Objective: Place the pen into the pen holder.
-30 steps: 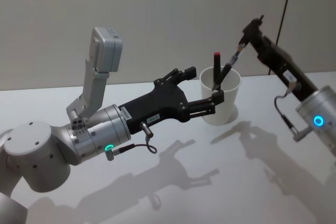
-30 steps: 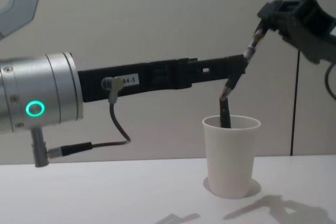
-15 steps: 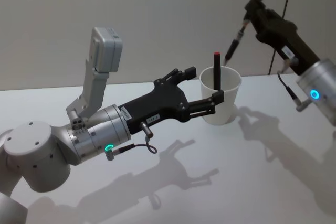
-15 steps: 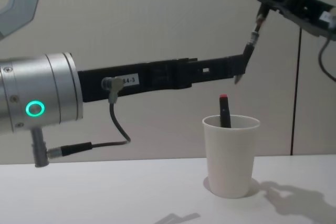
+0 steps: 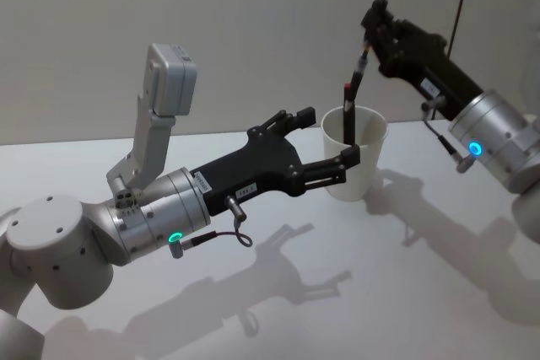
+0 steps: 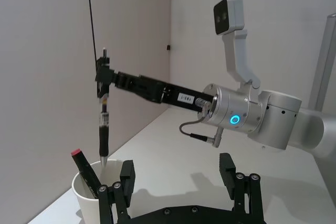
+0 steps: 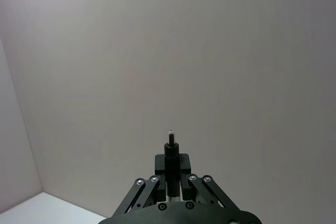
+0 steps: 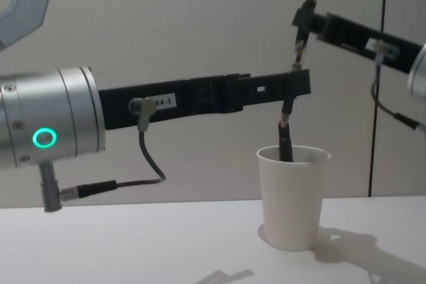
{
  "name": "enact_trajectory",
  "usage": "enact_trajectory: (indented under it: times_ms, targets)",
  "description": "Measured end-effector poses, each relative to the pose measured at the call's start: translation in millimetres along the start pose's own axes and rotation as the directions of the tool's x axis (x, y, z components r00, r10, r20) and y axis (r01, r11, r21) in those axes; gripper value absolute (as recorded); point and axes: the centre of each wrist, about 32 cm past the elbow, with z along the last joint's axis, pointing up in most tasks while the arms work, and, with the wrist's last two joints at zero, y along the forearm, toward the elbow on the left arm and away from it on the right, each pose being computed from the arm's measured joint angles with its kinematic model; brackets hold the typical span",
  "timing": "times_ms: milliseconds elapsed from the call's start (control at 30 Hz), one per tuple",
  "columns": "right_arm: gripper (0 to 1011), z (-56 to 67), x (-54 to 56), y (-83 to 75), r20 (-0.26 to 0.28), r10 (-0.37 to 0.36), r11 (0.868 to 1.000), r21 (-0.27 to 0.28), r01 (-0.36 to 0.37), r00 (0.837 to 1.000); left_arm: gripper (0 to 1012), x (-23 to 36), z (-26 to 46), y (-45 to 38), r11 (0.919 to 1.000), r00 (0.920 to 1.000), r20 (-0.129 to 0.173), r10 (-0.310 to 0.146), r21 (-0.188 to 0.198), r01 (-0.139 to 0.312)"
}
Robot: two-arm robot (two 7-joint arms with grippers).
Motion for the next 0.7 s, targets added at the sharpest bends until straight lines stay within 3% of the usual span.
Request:
enact_trajectory:
  times_ms: [300, 700]
  targets:
    - [147, -8.3, 0.3, 1.0, 0.060, 0.017, 0.999, -0.049, -0.014, 0.998, 1001, 0.0, 0.0, 0.0, 1.0000, 1.0000, 0.000, 0.000, 0.000, 0.000]
    - [147, -20.1, 0.8, -10.1, 0.150, 0.001, 0.993, -0.113, 0.016, 0.989, 1001, 0.0, 0.0, 0.0, 1.0000, 1.0000, 0.000, 0.000, 0.000, 0.000]
